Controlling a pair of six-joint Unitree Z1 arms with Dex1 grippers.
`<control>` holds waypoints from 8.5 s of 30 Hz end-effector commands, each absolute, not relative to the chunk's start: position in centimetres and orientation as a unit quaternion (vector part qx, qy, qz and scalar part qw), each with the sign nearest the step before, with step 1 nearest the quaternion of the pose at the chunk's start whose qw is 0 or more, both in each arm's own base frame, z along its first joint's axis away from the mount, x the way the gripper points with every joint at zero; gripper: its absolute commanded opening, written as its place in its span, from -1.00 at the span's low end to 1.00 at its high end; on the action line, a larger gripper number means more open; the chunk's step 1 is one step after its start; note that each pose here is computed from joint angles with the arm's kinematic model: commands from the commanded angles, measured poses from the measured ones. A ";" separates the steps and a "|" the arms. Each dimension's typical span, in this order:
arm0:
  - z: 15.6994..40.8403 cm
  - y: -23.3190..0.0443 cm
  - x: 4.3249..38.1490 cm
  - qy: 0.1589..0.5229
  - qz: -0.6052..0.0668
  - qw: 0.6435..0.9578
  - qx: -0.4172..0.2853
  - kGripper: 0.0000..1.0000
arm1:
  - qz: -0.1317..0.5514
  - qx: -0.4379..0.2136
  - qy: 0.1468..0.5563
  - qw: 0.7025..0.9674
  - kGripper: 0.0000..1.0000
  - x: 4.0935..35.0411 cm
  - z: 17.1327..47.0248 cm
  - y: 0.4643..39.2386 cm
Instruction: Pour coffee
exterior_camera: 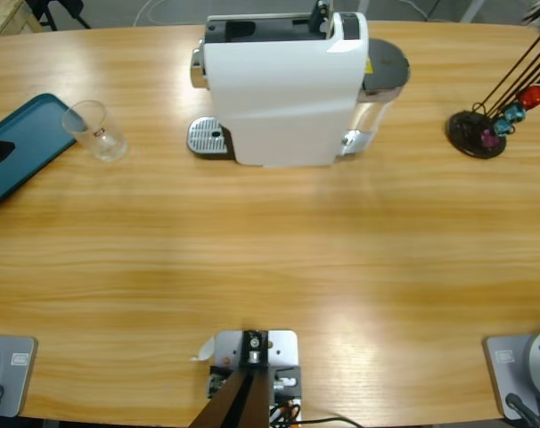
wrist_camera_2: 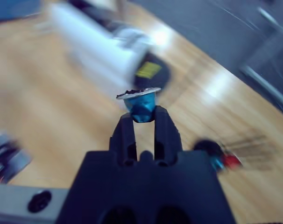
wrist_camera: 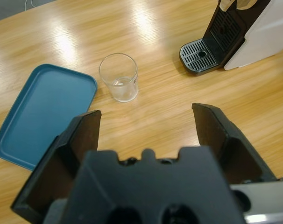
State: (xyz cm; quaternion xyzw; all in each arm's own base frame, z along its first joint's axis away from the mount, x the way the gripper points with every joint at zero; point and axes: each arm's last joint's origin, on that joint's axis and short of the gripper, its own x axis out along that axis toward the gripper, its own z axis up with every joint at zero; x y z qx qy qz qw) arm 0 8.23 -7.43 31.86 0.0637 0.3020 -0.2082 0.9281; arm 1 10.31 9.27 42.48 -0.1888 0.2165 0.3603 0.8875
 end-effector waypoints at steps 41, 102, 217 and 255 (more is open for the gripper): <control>30.5 -7.6 8.2 0.316 -0.215 0.920 0.079 0.66 | 0.417 -0.475 0.235 0.739 -1.00 28.1 39.2 32.1; 30.6 -7.4 8.1 0.311 -0.216 0.922 0.076 0.82 | 0.440 -0.414 0.226 0.764 0.89 18.7 47.8 31.2; 30.4 -7.6 8.1 0.316 -0.220 0.920 0.077 0.84 | 0.093 -0.341 0.169 0.920 -1.00 21.2 30.0 40.6; 30.5 -7.5 8.0 0.314 -0.221 0.920 0.075 0.84 | 0.110 -0.276 0.248 0.922 -1.00 23.2 22.1 43.1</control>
